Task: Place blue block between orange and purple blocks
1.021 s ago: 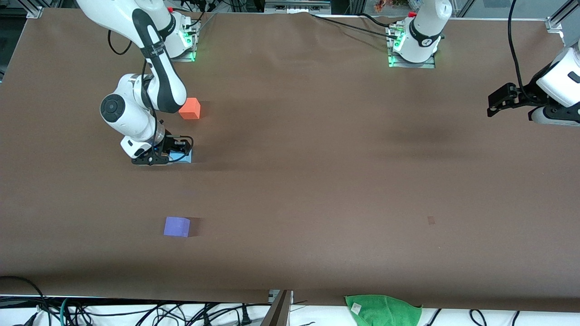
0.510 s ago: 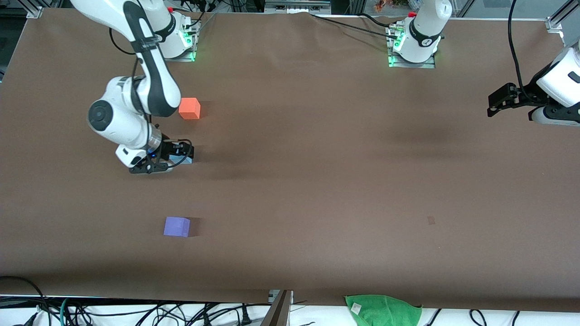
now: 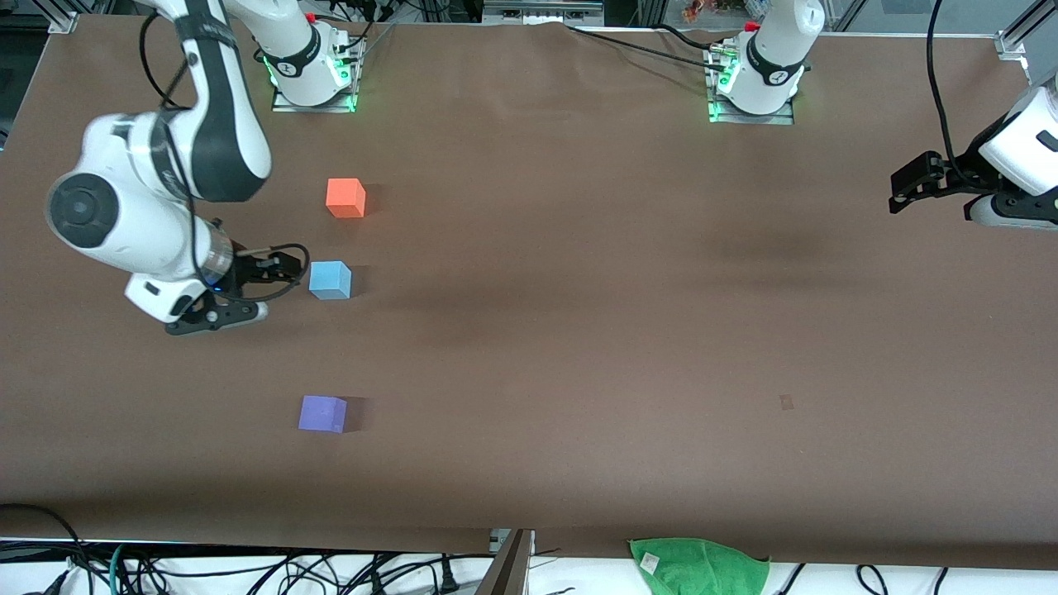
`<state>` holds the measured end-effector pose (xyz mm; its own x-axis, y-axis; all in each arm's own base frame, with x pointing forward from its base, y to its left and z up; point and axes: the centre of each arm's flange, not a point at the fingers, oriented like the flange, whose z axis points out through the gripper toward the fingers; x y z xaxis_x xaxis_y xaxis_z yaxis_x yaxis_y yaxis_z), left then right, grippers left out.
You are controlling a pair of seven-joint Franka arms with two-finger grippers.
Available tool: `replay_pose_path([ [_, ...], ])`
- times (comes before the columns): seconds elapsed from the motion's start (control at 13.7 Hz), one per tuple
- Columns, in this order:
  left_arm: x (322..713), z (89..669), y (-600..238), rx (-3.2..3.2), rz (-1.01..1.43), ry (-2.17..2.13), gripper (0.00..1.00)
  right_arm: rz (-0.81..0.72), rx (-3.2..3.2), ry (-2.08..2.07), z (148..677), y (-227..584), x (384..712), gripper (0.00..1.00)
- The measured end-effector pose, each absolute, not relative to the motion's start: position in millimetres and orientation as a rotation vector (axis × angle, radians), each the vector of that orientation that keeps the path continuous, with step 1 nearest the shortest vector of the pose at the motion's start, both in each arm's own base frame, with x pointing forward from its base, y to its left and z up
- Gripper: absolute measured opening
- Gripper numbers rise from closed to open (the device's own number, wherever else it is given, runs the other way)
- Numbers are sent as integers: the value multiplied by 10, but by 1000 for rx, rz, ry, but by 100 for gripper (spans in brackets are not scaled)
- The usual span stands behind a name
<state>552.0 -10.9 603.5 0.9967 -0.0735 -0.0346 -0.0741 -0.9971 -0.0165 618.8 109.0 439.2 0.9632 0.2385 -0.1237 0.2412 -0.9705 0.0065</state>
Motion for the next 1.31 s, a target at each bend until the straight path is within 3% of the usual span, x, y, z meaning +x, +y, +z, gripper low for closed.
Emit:
replay_pose_path([
  [0.51, 5521, 6036, -109, -3121, 53, 115, 100, -209, 3106, 377, 5429, 977, 6137, 100],
  [0.95, 5521, 6039, -114, -3121, 52, 117, 100, -224, 3064, 472, 5783, 812, 5887, 100],
  [1.31, 5521, 6042, -121, -3121, 51, 119, 100, -110, 3074, 389, 6179, 434, 5751, 100],
])
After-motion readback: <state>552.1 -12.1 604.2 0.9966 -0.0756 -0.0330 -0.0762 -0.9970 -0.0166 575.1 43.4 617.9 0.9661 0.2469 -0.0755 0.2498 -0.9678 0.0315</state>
